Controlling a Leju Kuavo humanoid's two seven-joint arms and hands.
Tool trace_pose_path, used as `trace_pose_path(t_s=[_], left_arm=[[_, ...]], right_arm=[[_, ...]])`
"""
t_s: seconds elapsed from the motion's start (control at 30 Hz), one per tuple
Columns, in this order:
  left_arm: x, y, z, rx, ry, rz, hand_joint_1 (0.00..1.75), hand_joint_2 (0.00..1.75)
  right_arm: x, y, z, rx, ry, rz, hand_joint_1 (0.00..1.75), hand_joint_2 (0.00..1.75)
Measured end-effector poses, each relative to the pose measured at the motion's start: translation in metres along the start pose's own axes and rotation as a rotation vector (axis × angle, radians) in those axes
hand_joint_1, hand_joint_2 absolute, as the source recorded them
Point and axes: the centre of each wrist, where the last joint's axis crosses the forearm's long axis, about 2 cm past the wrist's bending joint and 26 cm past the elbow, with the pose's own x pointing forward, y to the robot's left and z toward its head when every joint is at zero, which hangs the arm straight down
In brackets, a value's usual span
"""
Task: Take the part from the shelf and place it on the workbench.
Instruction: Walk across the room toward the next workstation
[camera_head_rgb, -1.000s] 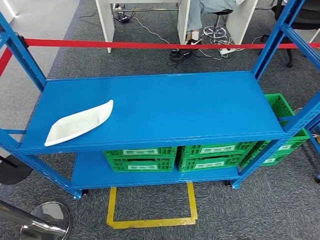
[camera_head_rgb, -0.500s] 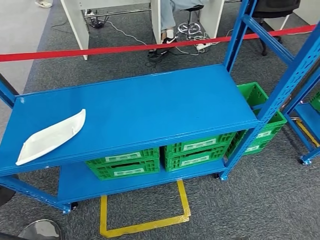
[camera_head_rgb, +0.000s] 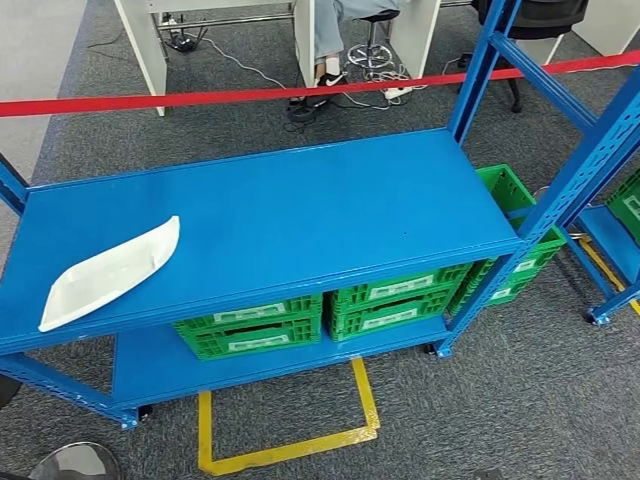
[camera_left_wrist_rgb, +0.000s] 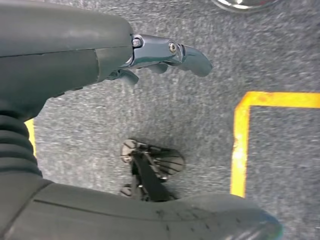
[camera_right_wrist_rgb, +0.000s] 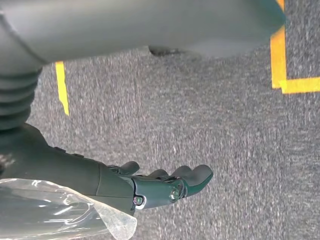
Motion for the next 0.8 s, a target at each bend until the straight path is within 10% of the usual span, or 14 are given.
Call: trace_pose_path(t_s=[0.03,0.8], left_arm=[[0.000,0.000,0.000,-0.005,0.010,-0.003,0.00,0.00],[-0.021,0.015,-0.003,-0.123,0.306,-0.019,0.00,0.00]], right_arm=[[0.000,-0.001,-0.003,0.002,-0.001,0.009,0.00,0.00],[-0.019,-0.005,-0.059,0.150,0.162,0.029,0.00,0.00]])
